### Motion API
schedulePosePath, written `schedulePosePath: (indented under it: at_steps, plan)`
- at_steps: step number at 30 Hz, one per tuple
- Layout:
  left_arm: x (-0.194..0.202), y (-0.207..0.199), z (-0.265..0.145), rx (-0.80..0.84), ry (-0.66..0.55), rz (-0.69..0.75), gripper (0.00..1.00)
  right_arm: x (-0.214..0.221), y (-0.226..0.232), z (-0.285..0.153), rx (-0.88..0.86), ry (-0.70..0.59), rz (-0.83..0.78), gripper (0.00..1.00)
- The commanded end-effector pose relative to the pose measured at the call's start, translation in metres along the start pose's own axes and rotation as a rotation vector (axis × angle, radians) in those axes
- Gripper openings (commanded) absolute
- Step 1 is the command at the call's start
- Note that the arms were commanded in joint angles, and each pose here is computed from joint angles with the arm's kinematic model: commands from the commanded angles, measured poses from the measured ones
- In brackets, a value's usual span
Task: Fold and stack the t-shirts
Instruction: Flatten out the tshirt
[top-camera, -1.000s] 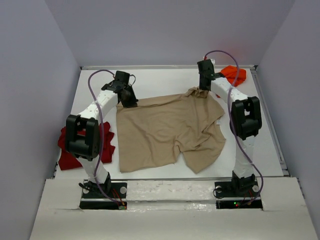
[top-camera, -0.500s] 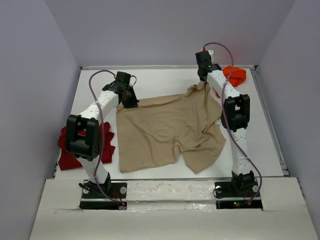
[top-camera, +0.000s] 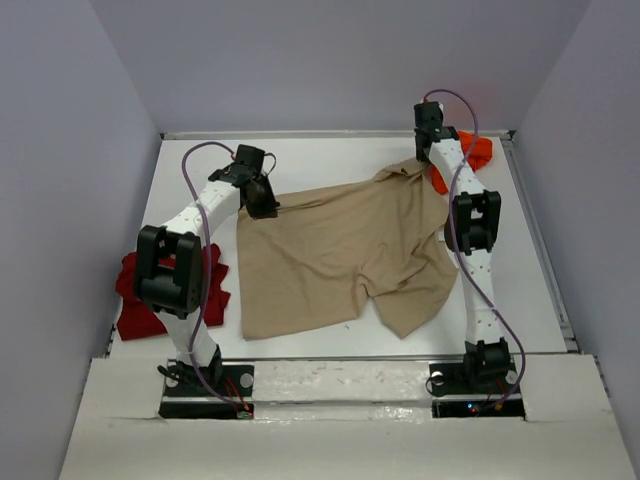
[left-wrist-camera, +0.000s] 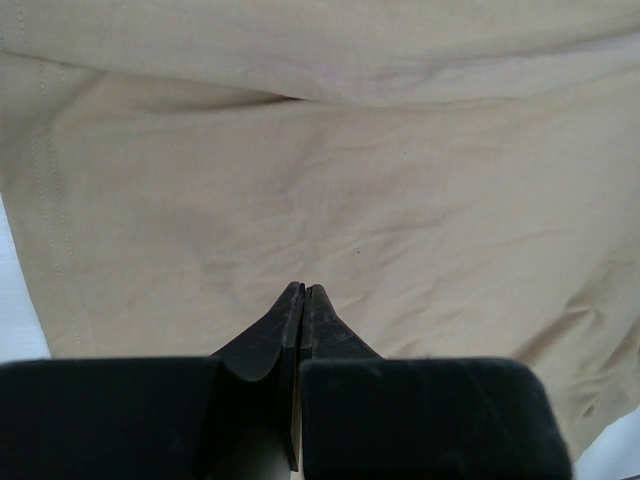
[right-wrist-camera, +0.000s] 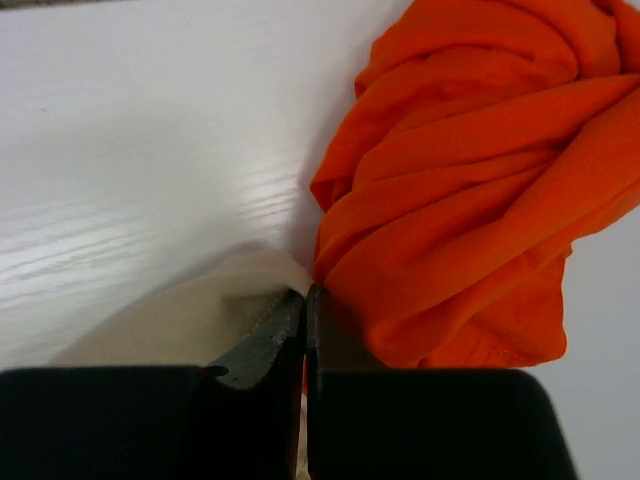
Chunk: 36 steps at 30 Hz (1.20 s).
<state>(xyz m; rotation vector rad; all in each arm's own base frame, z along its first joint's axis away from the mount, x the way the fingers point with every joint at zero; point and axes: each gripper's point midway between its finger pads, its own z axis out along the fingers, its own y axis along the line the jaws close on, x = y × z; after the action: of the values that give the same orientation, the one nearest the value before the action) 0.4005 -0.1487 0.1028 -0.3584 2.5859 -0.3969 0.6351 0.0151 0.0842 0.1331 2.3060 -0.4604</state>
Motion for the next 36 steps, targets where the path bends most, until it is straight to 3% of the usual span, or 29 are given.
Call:
schedulePosePath:
  at_steps: [1,2,3,4,6,12,15,23,24,25,29,30,31,36]
  plan:
    - [0.005,0.0,0.0,-0.01,0.011,-0.002,0.09,0.022,0.008,0.007,-0.092,0.074,-0.038,0.3]
    - [0.003,0.0,-0.001,-0.012,0.003,-0.007,0.09,0.023,0.011,0.006,-0.105,0.078,-0.037,0.5]
    - [0.002,-0.001,-0.002,-0.01,-0.003,-0.009,0.1,0.022,0.011,0.005,-0.111,0.074,-0.035,0.5]
    - [0.0,-0.002,-0.003,-0.007,-0.009,-0.011,0.1,0.019,0.011,0.005,-0.11,0.068,-0.033,0.7]
    - [-0.002,-0.004,-0.005,-0.003,-0.013,-0.006,0.1,0.009,0.013,0.001,-0.132,0.042,-0.03,0.79]
    - [-0.004,0.005,0.001,-0.069,-0.026,-0.008,0.1,-0.041,0.012,-0.031,-0.21,-0.083,-0.006,0.86]
    - [-0.005,0.019,0.011,-0.155,-0.024,-0.049,0.09,-0.07,0.025,-0.093,-0.259,-0.157,-0.007,0.87]
    - [-0.034,0.045,0.017,-0.331,-0.083,-0.038,0.14,-0.008,0.094,-0.195,-0.463,-0.11,-0.03,0.87]
    - [-0.042,0.047,0.019,-0.346,-0.098,-0.041,0.3,-0.003,0.099,-0.207,-0.494,-0.119,-0.024,0.87]
    - [-0.05,0.058,0.019,-0.393,-0.094,-0.05,0.31,0.001,0.107,-0.244,-0.554,-0.151,-0.018,0.86]
    - [-0.075,0.064,0.017,-0.445,-0.12,-0.039,0.32,0.041,0.107,-0.262,-0.578,-0.095,-0.057,0.85]
    - [-0.087,0.061,0.012,-0.446,-0.15,-0.041,0.51,0.059,0.107,-0.258,-0.581,-0.056,-0.072,0.84]
    - [-0.095,0.066,0.007,-0.48,-0.183,-0.037,0.59,0.065,0.106,-0.259,-0.587,-0.044,-0.072,0.84]
    - [-0.113,0.09,0.006,-0.568,-0.186,-0.05,0.6,0.077,0.094,-0.285,-0.633,-0.046,-0.055,0.83]
